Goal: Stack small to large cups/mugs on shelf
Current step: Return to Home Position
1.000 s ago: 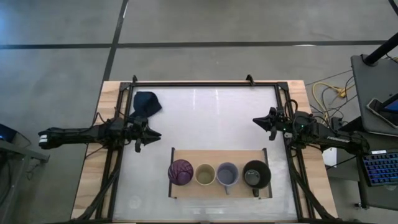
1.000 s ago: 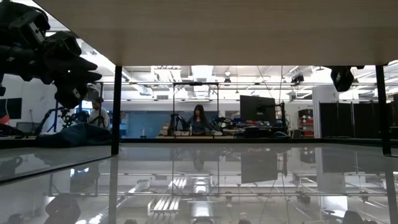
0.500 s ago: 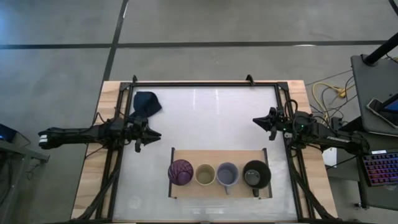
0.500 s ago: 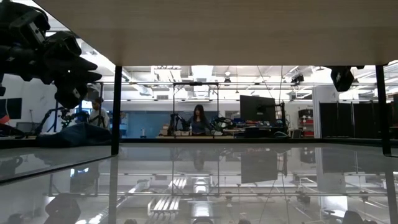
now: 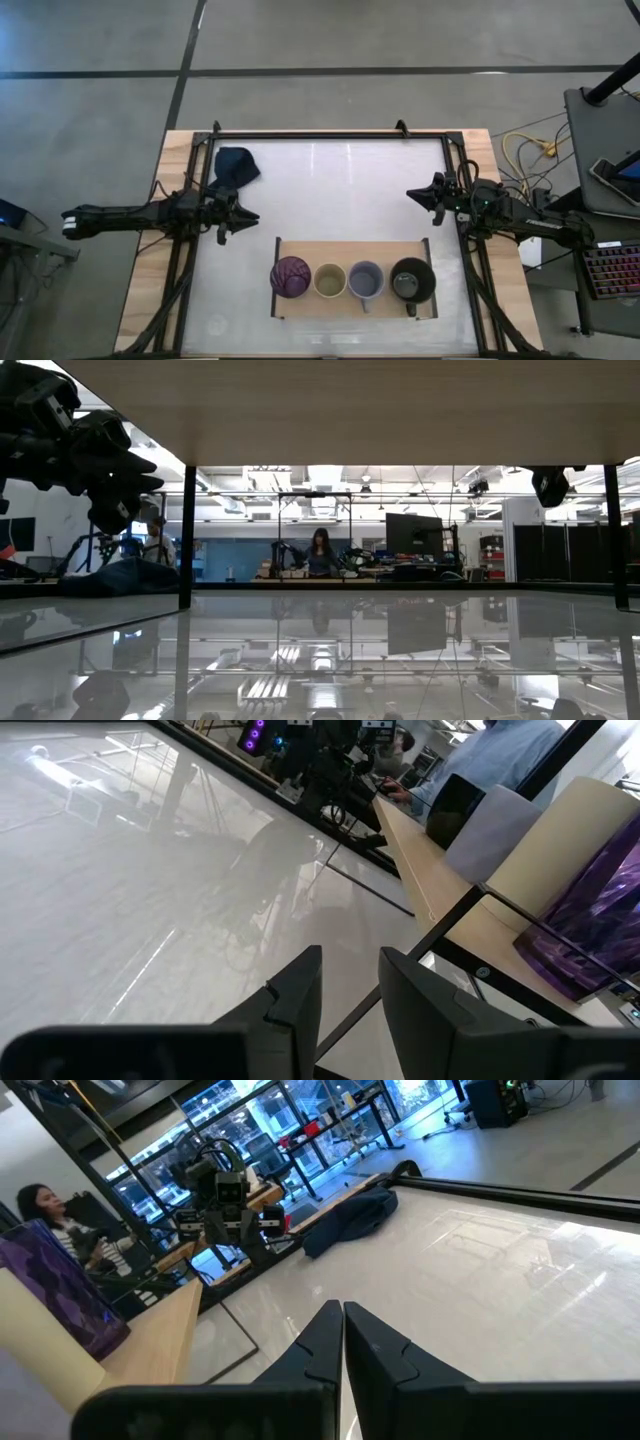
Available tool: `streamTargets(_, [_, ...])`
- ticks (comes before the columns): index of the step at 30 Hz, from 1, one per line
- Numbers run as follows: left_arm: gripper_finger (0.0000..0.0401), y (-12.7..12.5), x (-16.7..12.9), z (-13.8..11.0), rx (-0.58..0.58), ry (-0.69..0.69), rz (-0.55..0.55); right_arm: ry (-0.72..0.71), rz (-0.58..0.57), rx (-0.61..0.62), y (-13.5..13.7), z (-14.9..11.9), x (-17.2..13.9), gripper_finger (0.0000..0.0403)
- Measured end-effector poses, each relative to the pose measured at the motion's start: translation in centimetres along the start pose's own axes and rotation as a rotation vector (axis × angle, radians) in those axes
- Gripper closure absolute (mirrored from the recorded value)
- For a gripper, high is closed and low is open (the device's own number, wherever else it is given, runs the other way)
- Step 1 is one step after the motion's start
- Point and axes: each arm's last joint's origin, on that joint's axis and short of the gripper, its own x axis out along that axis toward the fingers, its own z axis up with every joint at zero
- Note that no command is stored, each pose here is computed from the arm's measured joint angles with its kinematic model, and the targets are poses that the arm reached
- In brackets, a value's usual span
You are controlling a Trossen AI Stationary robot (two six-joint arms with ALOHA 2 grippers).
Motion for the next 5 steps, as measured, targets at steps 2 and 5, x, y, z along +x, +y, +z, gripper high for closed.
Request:
streamTargets(2, [0.0313,0.0,0.0,0.0,0.0,0.0,0.0,0.0,0.0,0.0,0.0,0.0,0.0,0.0394])
streamTargets(5, [0.0313,0.0,0.0,0.0,0.0,0.0,0.0,0.0,0.0,0.0,0.0,0.0,0.0,0.0394])
